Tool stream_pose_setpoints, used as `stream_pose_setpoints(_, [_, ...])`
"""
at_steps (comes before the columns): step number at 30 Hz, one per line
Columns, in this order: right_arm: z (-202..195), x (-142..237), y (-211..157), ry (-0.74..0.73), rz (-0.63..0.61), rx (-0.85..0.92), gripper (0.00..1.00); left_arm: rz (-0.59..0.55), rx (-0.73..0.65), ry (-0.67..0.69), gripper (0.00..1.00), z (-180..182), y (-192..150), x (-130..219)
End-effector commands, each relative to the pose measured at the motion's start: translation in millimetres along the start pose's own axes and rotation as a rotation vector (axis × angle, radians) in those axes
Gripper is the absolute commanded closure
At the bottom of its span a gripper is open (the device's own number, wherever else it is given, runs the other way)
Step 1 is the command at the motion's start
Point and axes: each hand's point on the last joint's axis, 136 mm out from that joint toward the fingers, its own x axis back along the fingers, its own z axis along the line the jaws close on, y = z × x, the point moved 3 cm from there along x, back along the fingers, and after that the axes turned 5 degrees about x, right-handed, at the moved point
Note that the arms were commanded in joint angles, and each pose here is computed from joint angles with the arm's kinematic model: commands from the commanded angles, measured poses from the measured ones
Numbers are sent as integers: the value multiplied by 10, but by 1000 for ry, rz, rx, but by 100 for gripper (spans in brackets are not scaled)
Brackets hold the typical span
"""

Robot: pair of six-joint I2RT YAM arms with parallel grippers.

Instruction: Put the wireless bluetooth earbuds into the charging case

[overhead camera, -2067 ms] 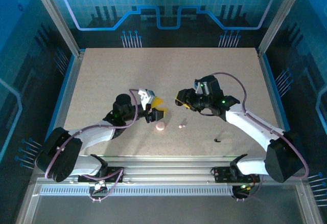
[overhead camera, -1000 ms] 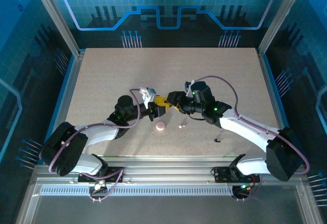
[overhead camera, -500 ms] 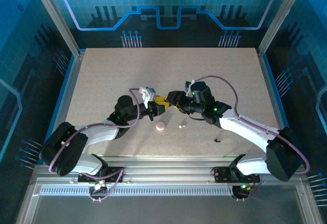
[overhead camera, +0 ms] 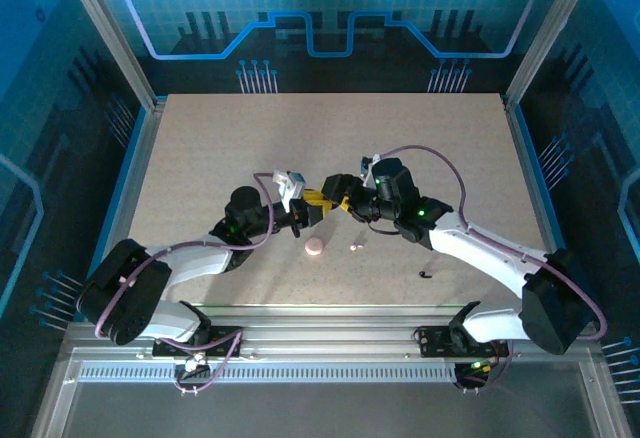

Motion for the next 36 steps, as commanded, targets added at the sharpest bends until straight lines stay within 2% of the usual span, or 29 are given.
stream_pose_setpoints(1, [200, 183, 73, 26, -41, 105, 24, 0, -16, -58, 87, -147, 83, 8])
stream_pose_setpoints(8, [45, 536, 165, -19, -113, 273, 19, -11, -28, -84, 87, -236, 156, 53])
stream_pose_setpoints(11, [27, 760, 213, -40, -162, 477, 21, -16, -40, -124, 87, -320, 201, 77])
stream_pose_setpoints(14, [84, 937, 152, 23, -165, 768, 28, -9, -52, -180, 87, -419, 239, 97])
stream_pose_setpoints(19, [102, 1128, -102, 140, -81, 1226, 34, -1, -73, -276, 86, -595, 325, 133])
stream_pose_setpoints(23, [140, 1226, -266, 214, 5, 1498, 41, 34, -89, -340, 86, -709, 366, 148])
stream_pose_setpoints(28, [176, 1221, -255, 214, 190, 1620, 45, 63, -100, -383, 87, -791, 407, 159])
stream_pose_setpoints(36, [334, 1142, -269, 293, 308, 1757, 45, 99, -117, -402, 86, -854, 359, 167])
